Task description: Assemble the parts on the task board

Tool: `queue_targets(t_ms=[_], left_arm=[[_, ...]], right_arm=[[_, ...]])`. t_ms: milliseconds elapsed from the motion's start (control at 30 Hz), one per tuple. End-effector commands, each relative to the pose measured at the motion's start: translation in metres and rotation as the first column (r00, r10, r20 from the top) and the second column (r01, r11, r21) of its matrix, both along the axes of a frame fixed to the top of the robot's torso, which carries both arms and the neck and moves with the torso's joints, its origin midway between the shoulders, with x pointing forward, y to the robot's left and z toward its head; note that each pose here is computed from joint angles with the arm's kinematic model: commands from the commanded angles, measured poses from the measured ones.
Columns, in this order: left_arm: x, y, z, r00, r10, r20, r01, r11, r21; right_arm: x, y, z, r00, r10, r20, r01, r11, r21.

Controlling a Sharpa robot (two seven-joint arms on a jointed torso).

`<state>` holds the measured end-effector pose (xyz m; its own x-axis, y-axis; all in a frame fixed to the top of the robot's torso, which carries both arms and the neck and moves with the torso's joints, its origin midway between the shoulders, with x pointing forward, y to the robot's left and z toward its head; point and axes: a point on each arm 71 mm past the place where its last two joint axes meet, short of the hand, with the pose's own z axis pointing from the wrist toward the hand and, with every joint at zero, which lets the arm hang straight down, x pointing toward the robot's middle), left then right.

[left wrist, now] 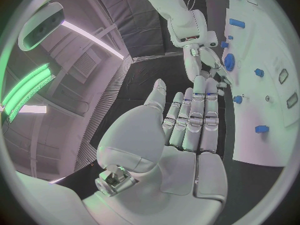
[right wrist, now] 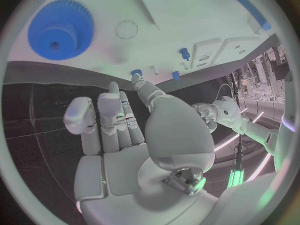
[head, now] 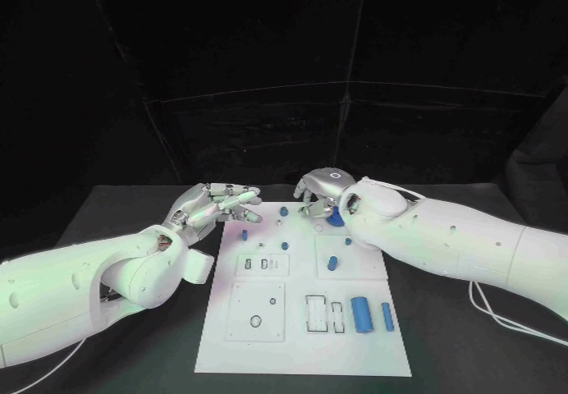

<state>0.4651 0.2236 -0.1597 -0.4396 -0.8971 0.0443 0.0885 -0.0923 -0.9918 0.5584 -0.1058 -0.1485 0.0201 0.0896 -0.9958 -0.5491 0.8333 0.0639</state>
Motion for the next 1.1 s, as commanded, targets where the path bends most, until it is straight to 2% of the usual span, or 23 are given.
queue_targets(t_ms=[33,200,433,833,1100], left_arm=[[-0.0003,-0.001,0.0009,1.000,-0.016,-0.004,0.016,1.000,-0.006],[-0.0005,0.002,0.0009,1.000,-0.013,-0.004,0.013,1.000,-0.005],[-0.0003,0.002,0.0007,1.000,-0.013,-0.006,0.013,1.000,-0.005],[-0.0001,0.002,0.0005,1.000,-0.016,-0.007,0.016,1.000,-0.005],[0.0001,0.002,0.0004,1.000,-0.015,-0.008,0.015,1.000,-0.004]], right_arm=[[-0.003,-0.017,0.006,0.997,-0.064,-0.053,0.069,0.992,0.104],[-0.009,-0.054,0.007,0.974,-0.139,-0.178,0.167,0.974,0.155],[-0.012,-0.086,0.004,0.936,-0.213,-0.280,0.254,0.960,0.115],[-0.008,-0.095,-0.001,0.911,-0.270,-0.310,0.289,0.957,0.015],[-0.006,-0.090,-0.003,0.910,-0.273,-0.313,0.287,0.958,-0.001]])
